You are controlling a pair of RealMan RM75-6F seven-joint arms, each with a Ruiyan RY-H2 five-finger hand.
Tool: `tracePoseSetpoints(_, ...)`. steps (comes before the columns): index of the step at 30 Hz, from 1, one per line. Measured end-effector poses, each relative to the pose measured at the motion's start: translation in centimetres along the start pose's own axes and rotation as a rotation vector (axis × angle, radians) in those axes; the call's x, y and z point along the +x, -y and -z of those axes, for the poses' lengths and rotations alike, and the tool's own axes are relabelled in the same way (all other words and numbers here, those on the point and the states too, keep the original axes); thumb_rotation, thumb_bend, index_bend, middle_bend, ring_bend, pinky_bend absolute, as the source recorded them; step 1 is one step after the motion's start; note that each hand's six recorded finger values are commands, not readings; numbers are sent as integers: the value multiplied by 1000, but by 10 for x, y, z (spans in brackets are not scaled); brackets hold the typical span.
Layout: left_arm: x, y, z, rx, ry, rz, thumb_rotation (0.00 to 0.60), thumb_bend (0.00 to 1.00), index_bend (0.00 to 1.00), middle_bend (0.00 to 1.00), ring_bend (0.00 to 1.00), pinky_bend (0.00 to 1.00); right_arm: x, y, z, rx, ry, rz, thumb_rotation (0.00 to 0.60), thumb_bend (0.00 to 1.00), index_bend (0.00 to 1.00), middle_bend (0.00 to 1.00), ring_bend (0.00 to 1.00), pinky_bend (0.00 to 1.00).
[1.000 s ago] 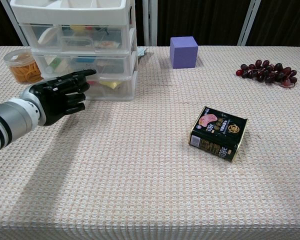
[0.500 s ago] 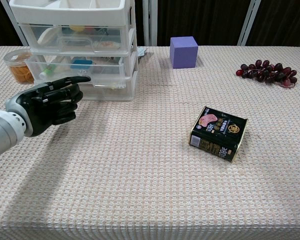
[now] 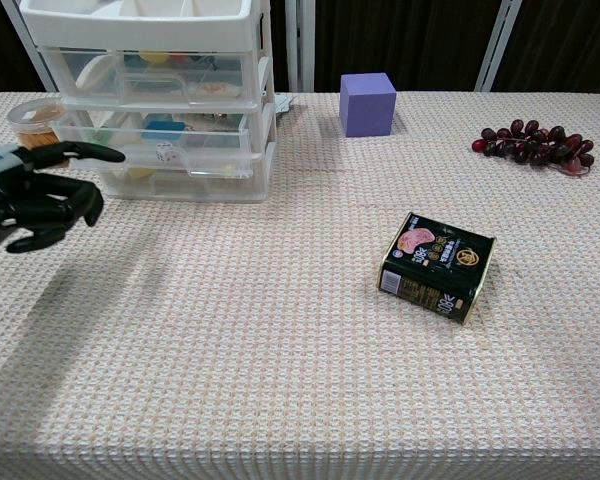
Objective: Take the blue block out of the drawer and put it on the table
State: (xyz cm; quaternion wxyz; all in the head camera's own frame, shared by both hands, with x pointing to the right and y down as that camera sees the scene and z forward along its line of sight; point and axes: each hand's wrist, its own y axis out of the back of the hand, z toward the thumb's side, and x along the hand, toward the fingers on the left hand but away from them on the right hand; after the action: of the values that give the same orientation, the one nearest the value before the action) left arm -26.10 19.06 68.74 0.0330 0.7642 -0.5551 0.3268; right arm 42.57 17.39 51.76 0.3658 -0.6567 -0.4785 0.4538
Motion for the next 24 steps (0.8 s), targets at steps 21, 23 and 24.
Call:
tracePoseSetpoints(21,43,-28,-22,673,125,66,600,525,308,745,915,1000,2,2,8,-5,20,-5,600,225,0,62,0,0)
tracePoseSetpoints(23,44,-27,-25,678,130,76,600,524,359,752,916,1000,2,3,9,-6,21,-7,600,225,0,62,0,0)
tracePoseSetpoints(24,44,-27,-26,680,135,78,600,523,386,755,916,1000,2,3,9,-5,22,-8,600,225,0,62,0,0)
